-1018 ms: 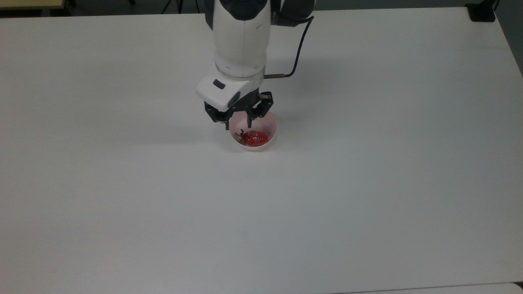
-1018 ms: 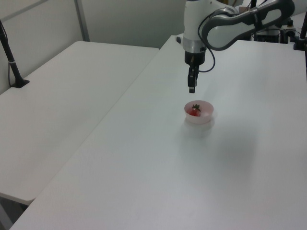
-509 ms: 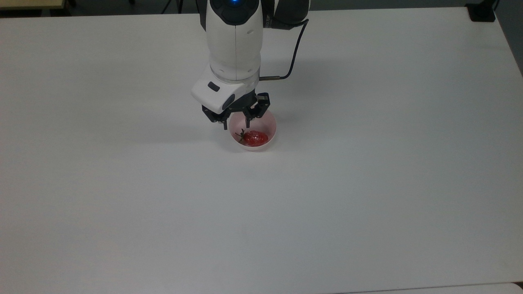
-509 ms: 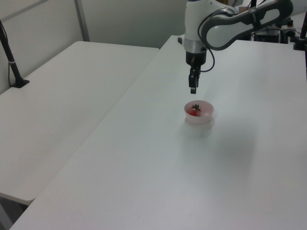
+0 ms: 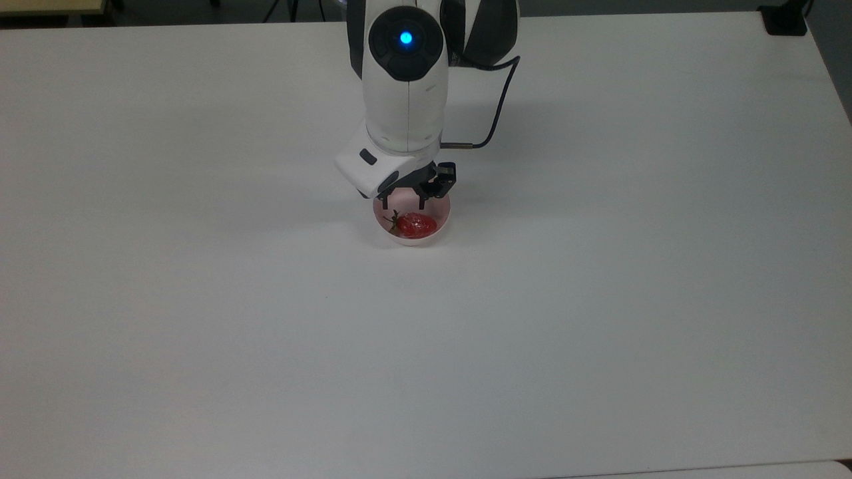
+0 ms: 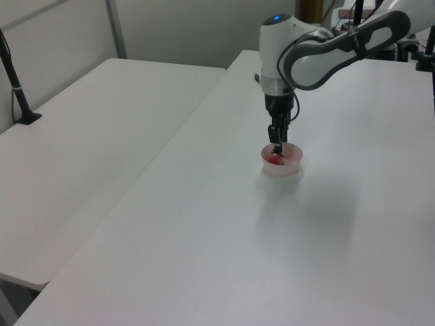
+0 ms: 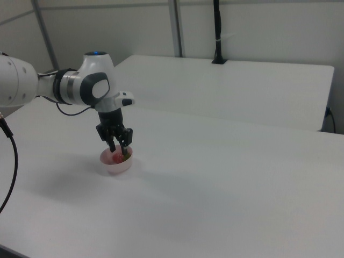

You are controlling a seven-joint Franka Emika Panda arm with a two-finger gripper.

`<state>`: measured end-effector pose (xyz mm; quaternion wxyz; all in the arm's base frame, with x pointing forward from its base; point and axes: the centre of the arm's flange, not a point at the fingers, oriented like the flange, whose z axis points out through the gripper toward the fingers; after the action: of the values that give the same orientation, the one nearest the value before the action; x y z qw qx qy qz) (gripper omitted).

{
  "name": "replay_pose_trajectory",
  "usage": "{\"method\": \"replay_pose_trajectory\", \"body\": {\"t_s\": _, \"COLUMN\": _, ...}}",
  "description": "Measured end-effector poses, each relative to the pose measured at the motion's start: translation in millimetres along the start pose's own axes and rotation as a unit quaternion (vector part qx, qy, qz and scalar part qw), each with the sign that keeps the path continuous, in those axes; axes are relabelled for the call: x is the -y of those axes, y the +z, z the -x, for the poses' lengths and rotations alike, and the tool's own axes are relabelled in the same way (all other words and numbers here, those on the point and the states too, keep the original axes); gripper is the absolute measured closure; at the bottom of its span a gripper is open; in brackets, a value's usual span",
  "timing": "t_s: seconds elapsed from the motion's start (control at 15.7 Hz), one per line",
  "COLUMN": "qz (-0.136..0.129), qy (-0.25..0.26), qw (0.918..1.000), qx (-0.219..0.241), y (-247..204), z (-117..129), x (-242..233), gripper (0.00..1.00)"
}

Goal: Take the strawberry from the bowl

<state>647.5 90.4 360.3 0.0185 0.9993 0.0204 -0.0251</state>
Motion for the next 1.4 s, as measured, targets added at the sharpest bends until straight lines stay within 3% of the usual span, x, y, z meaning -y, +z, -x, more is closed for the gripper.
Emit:
{"method": "replay_pose_trajectory", "body": {"t_s": 0.32, "qz": 0.001, "qy": 0.029, "qw": 0.9995, "qx": -0.008, "y": 17, "z": -3, "x": 1, "gripper": 0.41}}
{"method": "replay_pose_trajectory", "body": {"t_s": 0.45, "qz": 0.000, "qy": 0.032, "qw": 0.9993, "qx": -0.017, "y": 24, "z": -6, "x": 4, "gripper": 0.30}}
{"method": "replay_pose_trajectory", "body": {"t_s": 0.7, "qz": 0.000, "qy": 0.042, "qw": 0.9989, "qx": -0.021, "y": 40, "z": -6, "x": 23, "gripper": 0.22}}
{"method": "replay_pose_trajectory", "body": {"t_s": 0.89, "qz": 0.002, "qy": 0.044, "qw": 0.9989, "qx": -0.017, "y": 46, "z": -6, "x": 24, "gripper": 0.20}}
{"method": "replay_pose_trajectory", "body": {"t_s": 1.02, "qz": 0.002, "qy": 0.044, "qw": 0.9989, "qx": -0.017, "y": 46, "z": -6, "x": 24, "gripper": 0.23}}
{"method": "replay_pose_trajectory", "body": {"t_s": 1.14, "qz": 0.002, "qy": 0.044, "qw": 0.9989, "qx": -0.017, "y": 46, "z": -6, "x": 24, "gripper": 0.43}}
{"method": "replay_pose_trajectory", "body": {"t_s": 1.27, "qz": 0.002, "qy": 0.044, "qw": 0.9989, "qx": -0.017, "y": 46, "z": -6, "x": 24, "gripper": 0.46}}
{"method": "replay_pose_trajectory", "body": {"t_s": 1.4, "qz": 0.002, "qy": 0.045, "qw": 0.9988, "qx": -0.019, "y": 45, "z": -7, "x": 22, "gripper": 0.56}}
